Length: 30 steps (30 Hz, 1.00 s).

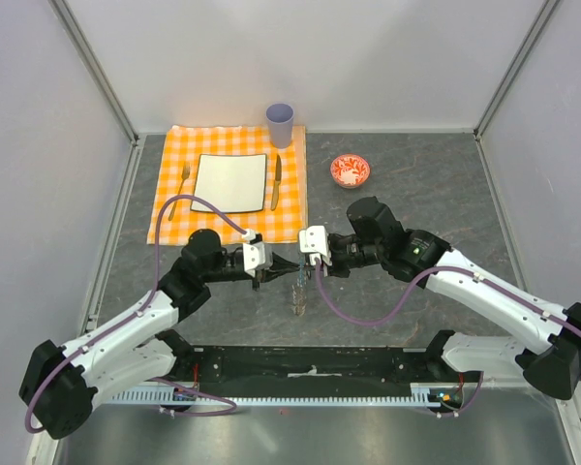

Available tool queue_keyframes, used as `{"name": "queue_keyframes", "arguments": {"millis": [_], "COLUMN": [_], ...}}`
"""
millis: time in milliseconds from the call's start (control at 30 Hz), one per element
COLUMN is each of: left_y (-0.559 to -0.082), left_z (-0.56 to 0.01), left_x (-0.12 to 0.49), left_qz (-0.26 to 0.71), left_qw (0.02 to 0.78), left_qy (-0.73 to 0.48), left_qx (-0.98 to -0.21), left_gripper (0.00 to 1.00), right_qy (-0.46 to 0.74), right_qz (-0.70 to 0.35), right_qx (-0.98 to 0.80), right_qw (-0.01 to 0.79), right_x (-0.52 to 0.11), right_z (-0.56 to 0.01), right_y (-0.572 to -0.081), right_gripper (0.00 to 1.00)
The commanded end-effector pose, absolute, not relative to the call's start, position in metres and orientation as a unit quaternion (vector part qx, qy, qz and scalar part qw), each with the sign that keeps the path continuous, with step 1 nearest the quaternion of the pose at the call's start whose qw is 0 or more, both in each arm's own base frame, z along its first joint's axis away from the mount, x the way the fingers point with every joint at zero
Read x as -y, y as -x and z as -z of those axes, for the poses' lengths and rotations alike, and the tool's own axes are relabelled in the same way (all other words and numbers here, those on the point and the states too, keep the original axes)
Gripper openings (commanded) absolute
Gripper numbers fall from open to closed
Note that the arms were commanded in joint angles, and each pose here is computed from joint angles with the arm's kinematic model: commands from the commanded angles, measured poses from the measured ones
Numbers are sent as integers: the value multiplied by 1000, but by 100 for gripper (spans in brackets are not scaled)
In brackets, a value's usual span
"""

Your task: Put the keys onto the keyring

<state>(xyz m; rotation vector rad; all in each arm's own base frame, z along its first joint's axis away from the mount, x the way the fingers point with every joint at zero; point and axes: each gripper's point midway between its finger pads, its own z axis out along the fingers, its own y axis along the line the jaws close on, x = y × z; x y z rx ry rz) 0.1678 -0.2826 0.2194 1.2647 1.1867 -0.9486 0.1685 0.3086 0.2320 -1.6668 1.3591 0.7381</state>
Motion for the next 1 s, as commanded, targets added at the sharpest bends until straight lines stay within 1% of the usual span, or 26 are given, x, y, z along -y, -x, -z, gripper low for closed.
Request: {"name": "queue_keyframes", "arguments": {"millis": [0, 267, 467, 700, 967], "left_y": [-168, -168, -182, -185, -191], "left_z": [-255, -256, -259, -252, -254], "left_x": [291, 292, 289, 294, 293], "left_qz": [410, 410, 392, 400, 394], "left_qw": [572, 568, 584, 555, 557], "left_qy": [-532, -532, -503, -506, -493], "left_qx": [-470, -475, -502, -526, -539], "left_gripper": [2, 2, 2, 2, 2], "right_qy": [665, 666, 670, 671, 675], "right_qz": [-313, -309, -303, -296, -273], "right_qx": [-501, -497, -492, -490, -500], "right_qw": [457, 462, 465, 471, 469], "right_x": [-326, -326, -323, -320, -317], "right_z": [-262, -263, -262, -265, -259], "right_y": [-166, -167, -165, -165, -171], "right_gripper": [0, 0, 0, 0, 0]}}
